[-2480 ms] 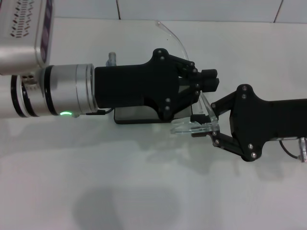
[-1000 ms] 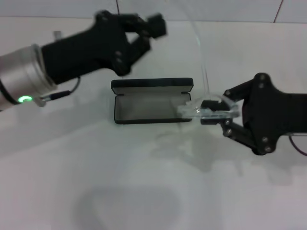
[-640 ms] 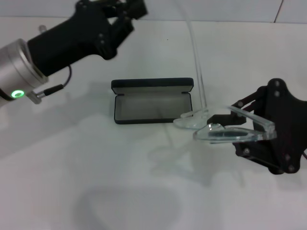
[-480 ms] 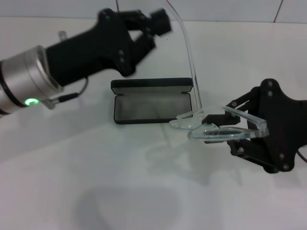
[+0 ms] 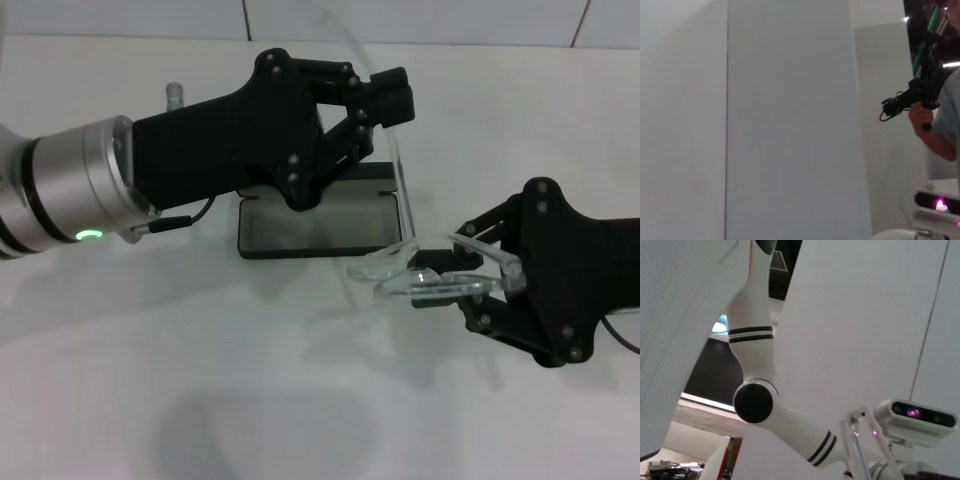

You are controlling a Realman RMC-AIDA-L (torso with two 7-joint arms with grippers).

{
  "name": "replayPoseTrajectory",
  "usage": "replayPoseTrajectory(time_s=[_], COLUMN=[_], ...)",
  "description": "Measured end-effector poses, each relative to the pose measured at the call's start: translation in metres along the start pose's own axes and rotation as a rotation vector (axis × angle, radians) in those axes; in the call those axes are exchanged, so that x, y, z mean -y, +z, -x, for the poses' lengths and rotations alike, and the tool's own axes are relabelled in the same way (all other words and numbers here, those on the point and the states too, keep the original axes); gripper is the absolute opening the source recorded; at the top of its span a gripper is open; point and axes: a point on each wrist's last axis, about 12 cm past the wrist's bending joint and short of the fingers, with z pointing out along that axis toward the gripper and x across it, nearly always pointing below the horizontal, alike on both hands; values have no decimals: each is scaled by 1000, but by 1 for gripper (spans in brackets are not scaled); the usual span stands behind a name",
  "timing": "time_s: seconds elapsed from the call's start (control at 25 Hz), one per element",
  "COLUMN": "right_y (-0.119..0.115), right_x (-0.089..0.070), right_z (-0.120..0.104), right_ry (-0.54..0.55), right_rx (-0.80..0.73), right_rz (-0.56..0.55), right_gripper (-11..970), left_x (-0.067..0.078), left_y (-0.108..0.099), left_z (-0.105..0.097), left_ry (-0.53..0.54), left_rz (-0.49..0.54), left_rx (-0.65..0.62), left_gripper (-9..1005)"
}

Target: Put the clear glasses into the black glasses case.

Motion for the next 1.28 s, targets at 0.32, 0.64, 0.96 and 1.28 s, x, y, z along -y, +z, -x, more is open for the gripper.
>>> replayPoseTrajectory(time_s=[0.32,0.64,0.96,1.28], right_y=[-3,-1,14,14], right_x=[-3,-10,-3,-5], right_z=[3,12,2,-2], right_ry=[-12,-31,15,31], right_rx=[19,97,39,24], right_rz=[-15,38,59,45], right_gripper=[105,105,104,104], left_x=[0,-6,2,8], left_y=[-16,-38,-6,1], left_z=[2,-1,-5,-4], left_ry=[7,-28,-32,-20], left_rz=[60,182,18,-32], left_rx=[20,39,-2,-11], left_gripper=[92,91,90,90])
